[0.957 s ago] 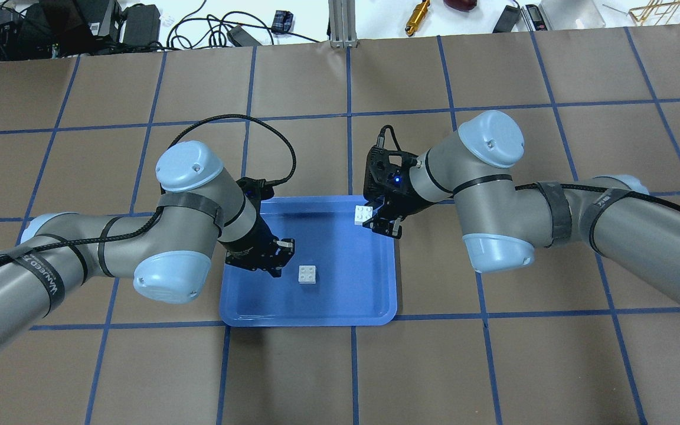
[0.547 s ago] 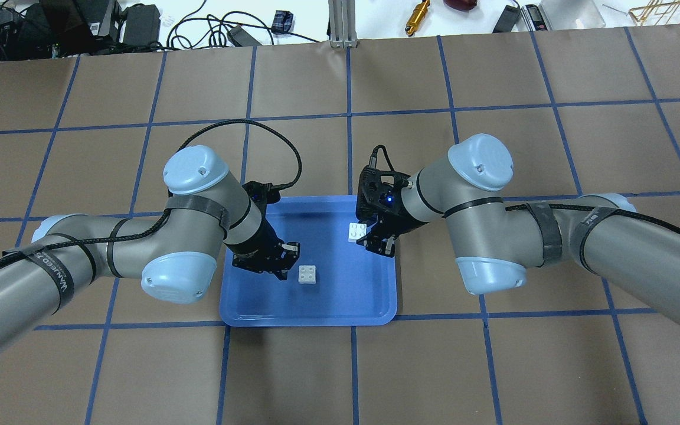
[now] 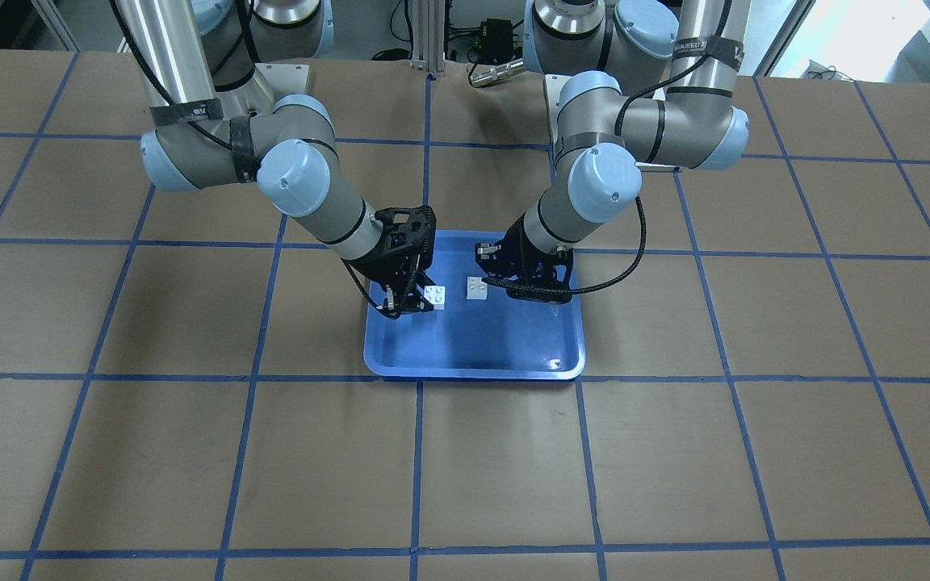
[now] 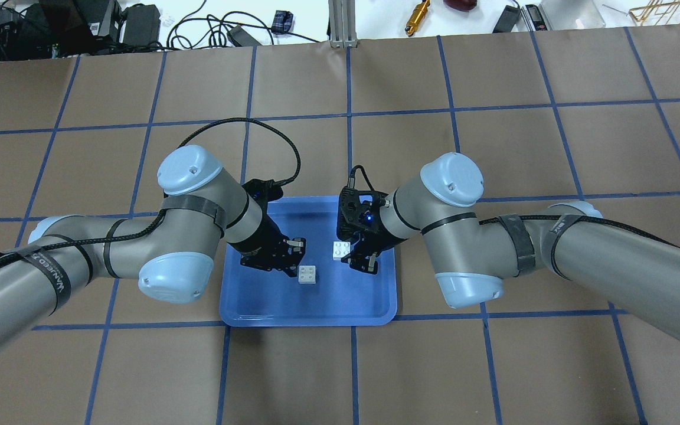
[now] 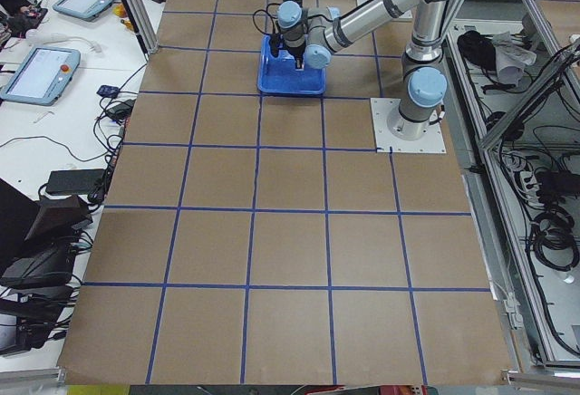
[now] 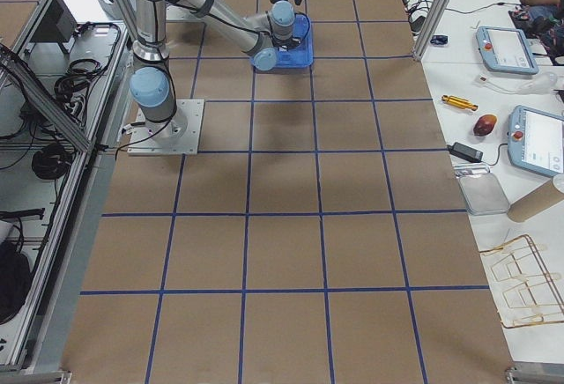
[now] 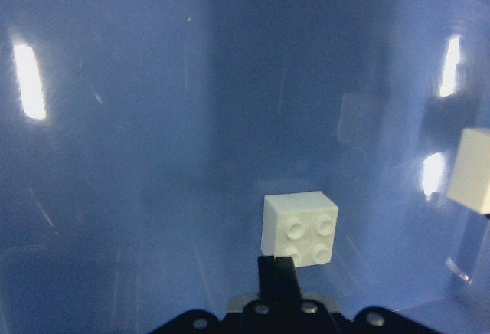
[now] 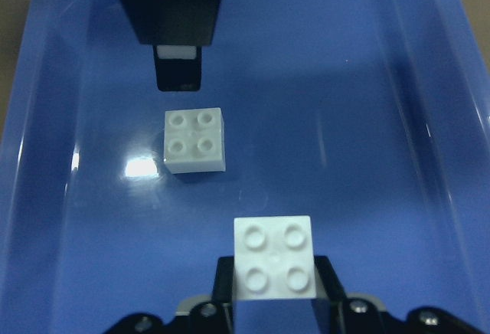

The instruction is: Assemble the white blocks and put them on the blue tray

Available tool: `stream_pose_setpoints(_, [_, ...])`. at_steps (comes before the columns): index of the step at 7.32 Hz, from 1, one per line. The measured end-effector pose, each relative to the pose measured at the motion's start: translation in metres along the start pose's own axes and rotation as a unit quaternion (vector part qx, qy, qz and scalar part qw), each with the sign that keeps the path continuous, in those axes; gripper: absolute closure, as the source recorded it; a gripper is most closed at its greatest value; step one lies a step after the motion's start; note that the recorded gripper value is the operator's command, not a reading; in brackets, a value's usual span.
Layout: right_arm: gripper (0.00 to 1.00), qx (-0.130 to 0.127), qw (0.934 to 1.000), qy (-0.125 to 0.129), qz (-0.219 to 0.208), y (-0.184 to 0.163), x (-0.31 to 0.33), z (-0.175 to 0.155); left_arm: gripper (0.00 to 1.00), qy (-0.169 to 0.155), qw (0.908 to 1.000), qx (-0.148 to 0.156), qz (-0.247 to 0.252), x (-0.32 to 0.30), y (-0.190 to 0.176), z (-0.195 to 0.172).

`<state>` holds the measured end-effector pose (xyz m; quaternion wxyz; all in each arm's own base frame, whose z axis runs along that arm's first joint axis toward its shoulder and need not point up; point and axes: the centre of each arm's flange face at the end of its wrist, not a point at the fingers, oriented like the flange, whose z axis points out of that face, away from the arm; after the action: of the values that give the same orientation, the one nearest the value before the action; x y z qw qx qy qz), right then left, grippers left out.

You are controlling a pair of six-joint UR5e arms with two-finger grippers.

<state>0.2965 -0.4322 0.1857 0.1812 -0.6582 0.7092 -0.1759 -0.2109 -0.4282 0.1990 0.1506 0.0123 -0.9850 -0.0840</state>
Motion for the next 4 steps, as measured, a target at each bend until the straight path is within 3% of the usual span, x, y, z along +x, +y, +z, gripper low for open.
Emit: stream_pose_setpoints(4, [1.0, 0.0, 1.0, -0.006, -0.002, -0.002, -0.004, 0.018, 1.0, -0.001, 1.0, -0.006, 0.0, -0.004, 0.006, 0.005])
